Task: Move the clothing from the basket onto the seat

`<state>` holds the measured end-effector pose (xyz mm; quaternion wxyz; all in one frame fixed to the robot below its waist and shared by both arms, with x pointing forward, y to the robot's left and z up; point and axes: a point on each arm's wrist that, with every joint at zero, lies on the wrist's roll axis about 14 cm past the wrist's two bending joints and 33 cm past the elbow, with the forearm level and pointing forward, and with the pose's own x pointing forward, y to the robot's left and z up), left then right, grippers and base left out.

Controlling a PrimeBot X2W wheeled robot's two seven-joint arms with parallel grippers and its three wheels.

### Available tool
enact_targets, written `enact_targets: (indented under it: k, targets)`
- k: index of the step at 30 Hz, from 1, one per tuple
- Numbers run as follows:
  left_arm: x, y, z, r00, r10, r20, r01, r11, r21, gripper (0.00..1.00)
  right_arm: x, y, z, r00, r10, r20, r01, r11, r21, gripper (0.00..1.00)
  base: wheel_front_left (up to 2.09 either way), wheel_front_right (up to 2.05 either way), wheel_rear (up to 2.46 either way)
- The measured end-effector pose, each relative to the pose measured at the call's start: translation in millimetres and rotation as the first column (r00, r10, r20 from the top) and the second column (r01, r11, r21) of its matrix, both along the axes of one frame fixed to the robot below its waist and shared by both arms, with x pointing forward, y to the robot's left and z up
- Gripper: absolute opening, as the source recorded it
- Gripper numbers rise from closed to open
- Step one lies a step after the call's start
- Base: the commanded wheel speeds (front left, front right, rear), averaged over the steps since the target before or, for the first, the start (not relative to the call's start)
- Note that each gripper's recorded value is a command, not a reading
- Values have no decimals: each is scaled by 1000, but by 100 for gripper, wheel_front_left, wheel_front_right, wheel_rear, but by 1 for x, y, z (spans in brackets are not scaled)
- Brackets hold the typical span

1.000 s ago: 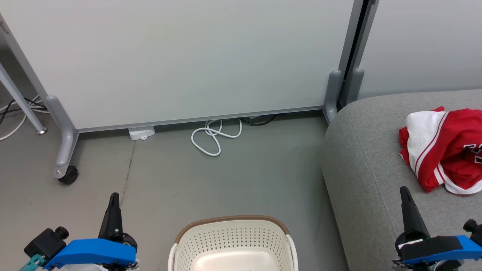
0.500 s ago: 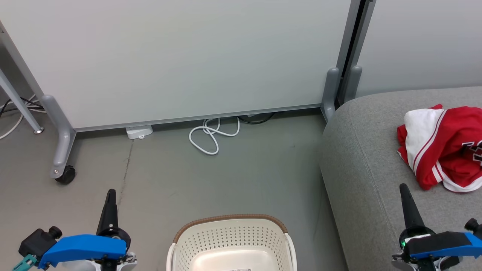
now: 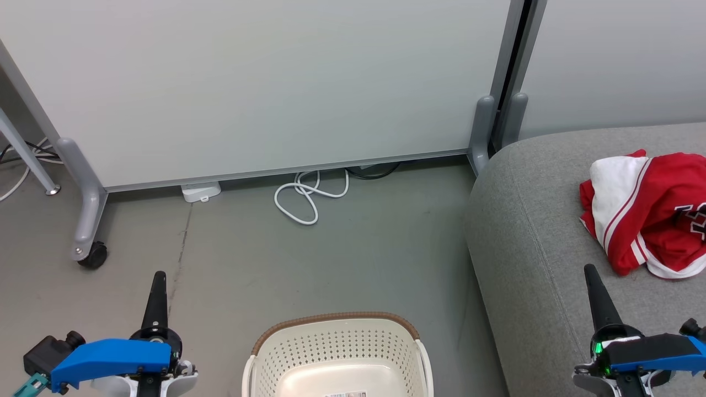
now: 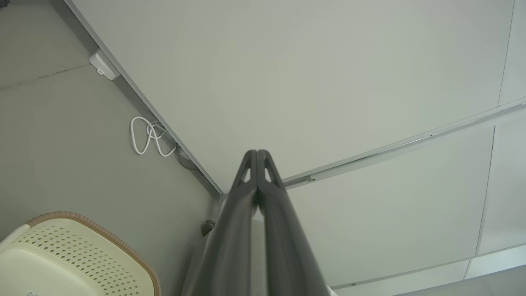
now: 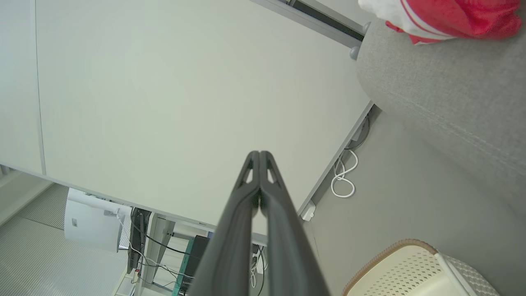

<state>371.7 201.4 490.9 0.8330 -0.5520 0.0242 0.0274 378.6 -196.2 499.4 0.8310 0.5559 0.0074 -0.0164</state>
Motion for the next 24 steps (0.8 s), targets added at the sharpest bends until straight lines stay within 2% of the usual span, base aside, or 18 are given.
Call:
enact_targets:
  k: [24]
  targets:
    - [8, -1, 6, 1000, 5, 28, 1, 976, -219, 0, 5, -1, 1, 1000, 5, 7, -6, 977, 214, 0, 0, 0, 0]
